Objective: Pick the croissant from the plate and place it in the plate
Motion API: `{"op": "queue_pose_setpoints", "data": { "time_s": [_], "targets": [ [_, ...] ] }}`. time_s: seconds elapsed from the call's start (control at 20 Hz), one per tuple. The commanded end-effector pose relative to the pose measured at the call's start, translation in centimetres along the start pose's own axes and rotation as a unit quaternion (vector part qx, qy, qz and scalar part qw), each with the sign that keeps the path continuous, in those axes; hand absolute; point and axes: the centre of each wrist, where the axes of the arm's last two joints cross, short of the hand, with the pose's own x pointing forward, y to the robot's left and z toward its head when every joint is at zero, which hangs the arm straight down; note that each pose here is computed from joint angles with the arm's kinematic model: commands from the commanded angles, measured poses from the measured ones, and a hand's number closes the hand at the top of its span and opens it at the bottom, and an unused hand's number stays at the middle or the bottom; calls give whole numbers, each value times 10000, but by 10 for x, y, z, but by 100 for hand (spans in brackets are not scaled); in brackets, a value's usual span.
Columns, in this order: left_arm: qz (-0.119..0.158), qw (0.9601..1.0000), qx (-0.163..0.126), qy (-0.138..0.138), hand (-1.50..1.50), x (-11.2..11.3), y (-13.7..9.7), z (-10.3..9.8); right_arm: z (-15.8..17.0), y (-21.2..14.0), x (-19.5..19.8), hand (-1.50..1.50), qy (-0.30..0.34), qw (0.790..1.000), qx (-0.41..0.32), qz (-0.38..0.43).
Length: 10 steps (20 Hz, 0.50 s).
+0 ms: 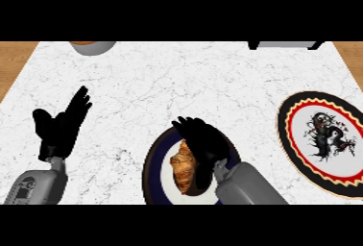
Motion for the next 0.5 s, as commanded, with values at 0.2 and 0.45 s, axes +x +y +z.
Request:
{"op": "queue_pose_setpoints", "data": {
  "time_s": [0.2,0.45],
  "targets": [
    [44,10000,-2,0,0,1,7,6,-28,5,1,-150,161,9995,80,250],
    [45,10000,-42,-30,0,-1,15,-10,-23,29,3,150,-101,9966,669,478]
  ]
}}
